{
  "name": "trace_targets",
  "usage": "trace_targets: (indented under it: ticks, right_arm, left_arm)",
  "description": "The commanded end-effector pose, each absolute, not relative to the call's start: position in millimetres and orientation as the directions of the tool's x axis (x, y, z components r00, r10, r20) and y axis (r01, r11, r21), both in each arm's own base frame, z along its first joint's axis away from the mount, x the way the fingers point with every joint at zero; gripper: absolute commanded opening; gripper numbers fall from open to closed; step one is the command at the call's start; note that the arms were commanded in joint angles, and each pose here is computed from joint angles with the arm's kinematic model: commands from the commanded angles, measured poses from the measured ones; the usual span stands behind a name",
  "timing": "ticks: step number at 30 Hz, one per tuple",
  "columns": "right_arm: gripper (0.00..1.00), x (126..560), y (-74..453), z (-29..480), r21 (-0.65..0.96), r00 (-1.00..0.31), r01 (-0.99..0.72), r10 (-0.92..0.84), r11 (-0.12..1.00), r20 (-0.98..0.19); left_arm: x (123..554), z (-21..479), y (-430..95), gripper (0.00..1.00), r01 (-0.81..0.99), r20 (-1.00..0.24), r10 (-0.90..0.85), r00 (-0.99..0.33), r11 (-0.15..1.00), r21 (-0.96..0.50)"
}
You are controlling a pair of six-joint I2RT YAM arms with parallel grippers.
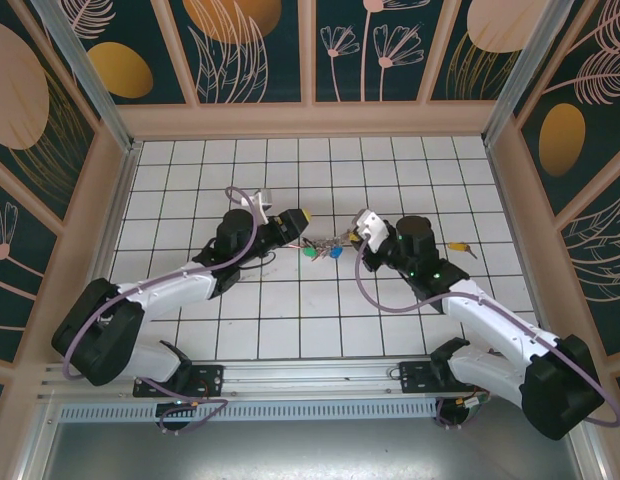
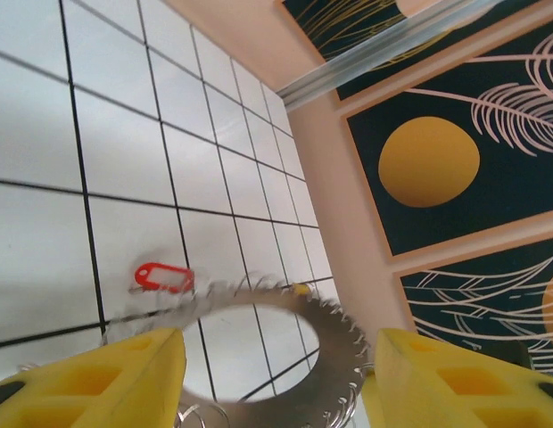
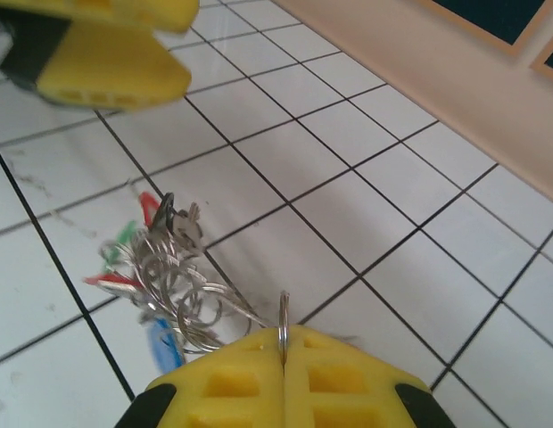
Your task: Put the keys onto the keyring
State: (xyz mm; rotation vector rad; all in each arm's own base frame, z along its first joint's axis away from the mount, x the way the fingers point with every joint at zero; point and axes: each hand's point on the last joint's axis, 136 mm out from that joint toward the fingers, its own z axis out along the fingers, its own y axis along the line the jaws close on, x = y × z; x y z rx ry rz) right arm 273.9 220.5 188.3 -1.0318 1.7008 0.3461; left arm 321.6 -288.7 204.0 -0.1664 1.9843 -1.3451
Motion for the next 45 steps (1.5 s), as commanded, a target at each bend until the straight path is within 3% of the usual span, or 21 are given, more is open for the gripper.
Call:
trace_targets:
  ticks: [1,6,9,15,23,30,45]
  right_arm:
    - [0.00,275,228,209,-0.444,0.127,-0.730,-0.536,0.519,-0.835]
    - [0.00,256,239,216,-0.498,0.253,-0.756,-0.512,0.424,-0.821]
    - [0.00,241,247,215,-0.489,0.296,-0.799,-0.479,0.350,-0.826]
    - [0.00,223,259,215,-0.409,0.285,-0.879,-0.416,0.246,-0.864]
    - [0.00,215,265,209,-0.281,0.210,-0.947,-0.362,0.156,-0.908]
    - [0.00,226,264,204,-0.237,0.168,-0.957,-0.349,0.165,-0.922]
    - [0.00,232,267,199,-0.233,0.160,-0.960,-0.381,0.153,-0.911]
  left_arm:
    - [321,238,-282,0.57,0.437,-0.643,-0.455,-0.616,0.481,-0.760]
    - [297,260,-287,0.55,0.681,-0.826,-0.331,-0.456,0.468,-0.564]
    - [271,265,-297,0.46,0.837,-0.931,-0.184,-0.315,0.408,-0.363]
    - [252,256,-306,0.43,0.935,-0.992,-0.005,-0.126,0.333,-0.121]
    - [236,239,-322,0.37,0.982,-0.990,0.102,-0.096,0.175,-0.077]
    - [231,221,-327,0.37,0.993,-0.979,0.189,-0.079,0.100,-0.061]
    - [227,189,-336,0.32,0.998,-0.957,0.285,-0.057,0.034,-0.050]
